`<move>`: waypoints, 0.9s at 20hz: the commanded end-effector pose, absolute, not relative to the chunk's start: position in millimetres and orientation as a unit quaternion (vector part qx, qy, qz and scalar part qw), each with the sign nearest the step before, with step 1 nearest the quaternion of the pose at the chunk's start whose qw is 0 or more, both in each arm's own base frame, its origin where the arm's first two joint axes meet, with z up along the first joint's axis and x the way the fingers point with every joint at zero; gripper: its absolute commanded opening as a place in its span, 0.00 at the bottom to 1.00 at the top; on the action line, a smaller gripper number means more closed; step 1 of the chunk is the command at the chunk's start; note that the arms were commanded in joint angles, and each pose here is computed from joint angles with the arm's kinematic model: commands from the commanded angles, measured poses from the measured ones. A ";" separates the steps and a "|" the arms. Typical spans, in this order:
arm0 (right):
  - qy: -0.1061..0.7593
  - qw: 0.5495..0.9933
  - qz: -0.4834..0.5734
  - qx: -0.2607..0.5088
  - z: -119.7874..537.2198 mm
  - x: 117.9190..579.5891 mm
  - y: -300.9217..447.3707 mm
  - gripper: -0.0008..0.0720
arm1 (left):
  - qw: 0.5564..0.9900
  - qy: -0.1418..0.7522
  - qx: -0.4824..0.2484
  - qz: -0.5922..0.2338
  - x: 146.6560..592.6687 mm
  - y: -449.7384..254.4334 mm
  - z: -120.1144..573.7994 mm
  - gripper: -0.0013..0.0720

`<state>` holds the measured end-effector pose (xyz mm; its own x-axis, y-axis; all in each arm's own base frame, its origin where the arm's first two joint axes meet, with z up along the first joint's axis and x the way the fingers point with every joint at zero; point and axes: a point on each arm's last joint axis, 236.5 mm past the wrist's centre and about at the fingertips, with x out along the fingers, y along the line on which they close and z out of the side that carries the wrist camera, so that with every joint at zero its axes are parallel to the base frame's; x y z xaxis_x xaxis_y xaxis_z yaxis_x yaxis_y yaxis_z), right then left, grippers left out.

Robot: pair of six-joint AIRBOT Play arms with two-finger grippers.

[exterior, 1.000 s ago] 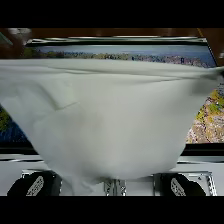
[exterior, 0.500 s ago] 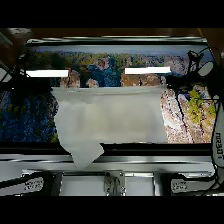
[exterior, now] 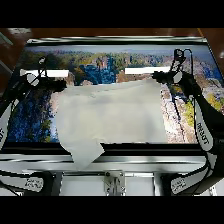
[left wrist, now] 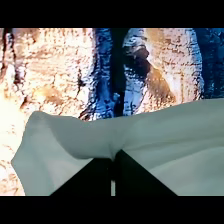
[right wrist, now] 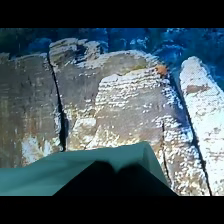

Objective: Fold the shirts.

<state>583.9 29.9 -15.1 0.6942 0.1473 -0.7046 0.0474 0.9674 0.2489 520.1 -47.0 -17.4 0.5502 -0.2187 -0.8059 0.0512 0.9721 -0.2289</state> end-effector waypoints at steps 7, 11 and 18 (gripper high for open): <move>0.630 0.760 0.032 0.156 -95.3 473.4 13.3 0.11 | 0.717 0.688 -0.087 -0.065 407.2 -11.8 -72.9 0.07; 0.634 0.754 0.025 0.170 -102.6 473.4 15.6 0.11 | 0.692 0.710 -0.109 -0.072 398.2 -22.6 -85.7 0.07; 0.651 0.745 0.049 0.135 -27.7 423.6 -32.9 0.72 | 0.643 0.743 -0.167 -0.083 346.1 -12.9 -31.6 0.75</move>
